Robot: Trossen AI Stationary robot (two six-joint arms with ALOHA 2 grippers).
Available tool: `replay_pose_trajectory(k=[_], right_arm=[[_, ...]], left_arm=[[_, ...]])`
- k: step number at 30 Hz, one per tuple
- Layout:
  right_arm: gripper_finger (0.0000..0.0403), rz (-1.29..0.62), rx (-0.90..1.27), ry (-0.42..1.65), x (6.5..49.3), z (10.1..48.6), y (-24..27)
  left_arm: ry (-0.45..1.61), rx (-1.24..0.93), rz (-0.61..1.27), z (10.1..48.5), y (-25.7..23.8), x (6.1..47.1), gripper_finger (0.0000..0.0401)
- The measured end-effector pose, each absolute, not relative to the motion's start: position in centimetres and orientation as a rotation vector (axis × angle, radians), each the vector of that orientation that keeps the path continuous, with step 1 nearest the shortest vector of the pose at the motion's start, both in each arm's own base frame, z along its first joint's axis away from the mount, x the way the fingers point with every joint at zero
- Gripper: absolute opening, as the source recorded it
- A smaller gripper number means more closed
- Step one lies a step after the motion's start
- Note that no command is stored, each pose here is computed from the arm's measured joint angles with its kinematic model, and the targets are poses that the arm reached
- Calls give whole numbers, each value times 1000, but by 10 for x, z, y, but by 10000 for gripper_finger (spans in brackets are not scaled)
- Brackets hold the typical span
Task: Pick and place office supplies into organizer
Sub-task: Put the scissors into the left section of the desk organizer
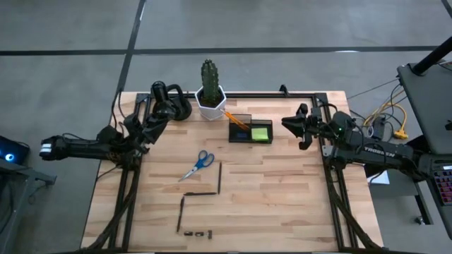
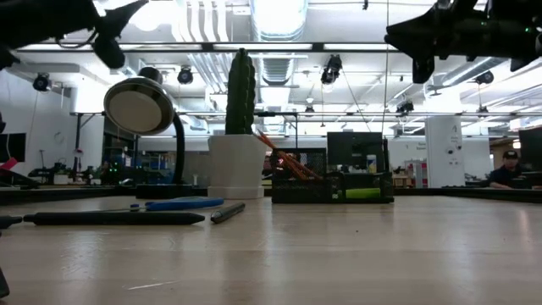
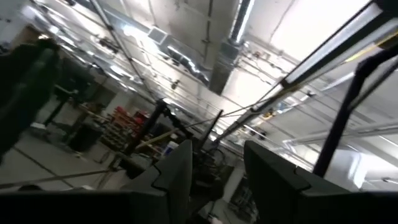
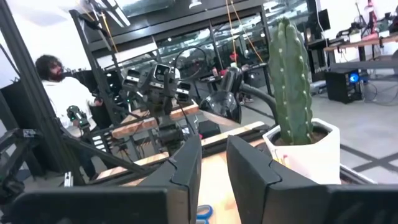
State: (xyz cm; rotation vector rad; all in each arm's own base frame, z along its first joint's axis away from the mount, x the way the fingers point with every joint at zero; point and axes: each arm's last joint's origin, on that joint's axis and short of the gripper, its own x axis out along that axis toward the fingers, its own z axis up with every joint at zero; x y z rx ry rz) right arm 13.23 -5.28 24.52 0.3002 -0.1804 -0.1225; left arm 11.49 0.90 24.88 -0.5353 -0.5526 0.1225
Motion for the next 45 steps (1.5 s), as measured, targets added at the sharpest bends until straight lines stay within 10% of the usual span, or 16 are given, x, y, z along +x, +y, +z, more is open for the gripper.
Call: replay_pose_trajectory(k=[30, 45], right_arm=[[63, -163, 348, -177, 133, 246, -54], [61, -214, 316, -111, 133, 239, -56]], left_arm=[[173, -949, 107, 306, 4, 197, 130], [676, -998, 470, 303, 6, 241, 130]])
